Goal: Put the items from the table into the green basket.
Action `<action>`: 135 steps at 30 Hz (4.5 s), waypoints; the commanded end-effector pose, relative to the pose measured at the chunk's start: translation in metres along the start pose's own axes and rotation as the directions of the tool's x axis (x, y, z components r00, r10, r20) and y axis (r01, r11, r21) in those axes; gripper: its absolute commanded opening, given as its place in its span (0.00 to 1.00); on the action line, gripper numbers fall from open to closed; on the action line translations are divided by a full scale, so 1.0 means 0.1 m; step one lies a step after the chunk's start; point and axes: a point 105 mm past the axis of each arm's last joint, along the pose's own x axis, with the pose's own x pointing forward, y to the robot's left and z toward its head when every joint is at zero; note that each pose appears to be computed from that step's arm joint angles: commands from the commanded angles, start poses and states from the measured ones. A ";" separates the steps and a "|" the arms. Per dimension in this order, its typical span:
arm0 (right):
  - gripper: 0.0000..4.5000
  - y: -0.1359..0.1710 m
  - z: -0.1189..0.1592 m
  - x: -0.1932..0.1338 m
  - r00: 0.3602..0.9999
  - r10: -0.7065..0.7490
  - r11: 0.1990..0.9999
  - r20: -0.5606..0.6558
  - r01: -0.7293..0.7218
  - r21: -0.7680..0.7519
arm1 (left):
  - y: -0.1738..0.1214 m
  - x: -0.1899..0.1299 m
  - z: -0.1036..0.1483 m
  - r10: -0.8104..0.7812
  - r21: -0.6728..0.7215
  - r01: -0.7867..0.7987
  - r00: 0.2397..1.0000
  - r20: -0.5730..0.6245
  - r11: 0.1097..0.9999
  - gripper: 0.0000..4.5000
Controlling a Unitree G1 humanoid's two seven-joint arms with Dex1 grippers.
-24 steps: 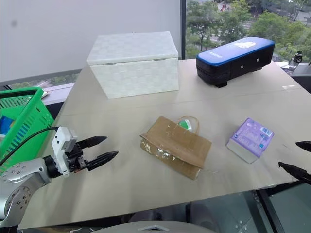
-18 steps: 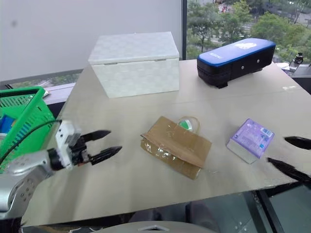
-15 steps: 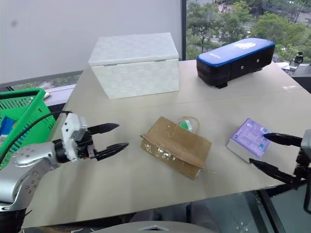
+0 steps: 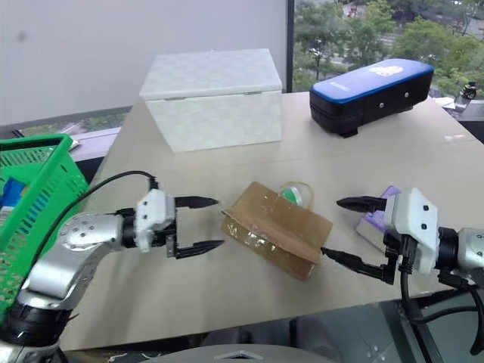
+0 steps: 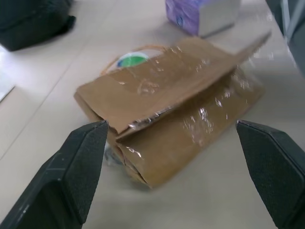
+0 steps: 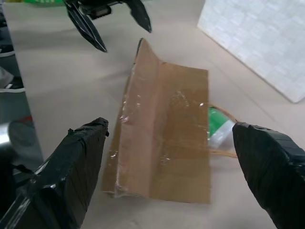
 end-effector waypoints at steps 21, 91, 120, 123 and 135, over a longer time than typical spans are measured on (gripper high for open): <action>1.00 0.22 0.15 -0.17 0.996 -0.038 0.996 0.080 0.044 -0.075 | 0.39 0.07 0.00 0.056 0.330 -0.061 0.998 0.023 0.942 0.00; 1.00 -0.13 0.18 0.06 0.995 -0.025 0.991 0.099 0.037 -0.125 | 0.64 0.04 0.09 0.175 -0.375 -0.256 0.956 -0.236 0.891 0.24; 1.00 -0.12 0.09 0.14 0.999 -0.011 0.994 0.041 0.016 -0.106 | 0.26 0.85 -0.42 -0.127 -0.334 -0.021 0.902 -0.412 0.942 0.70; 1.00 -0.13 0.10 0.18 0.998 -0.013 0.994 0.054 0.019 -0.112 | 0.40 0.69 -0.22 -0.034 -0.338 -0.074 0.952 -0.303 0.938 0.46; 1.00 -0.20 0.61 0.57 0.924 0.162 0.977 0.346 -0.100 -0.188 | 1.41 -1.66 0.33 0.958 -0.211 -0.959 0.226 -0.179 0.187 0.46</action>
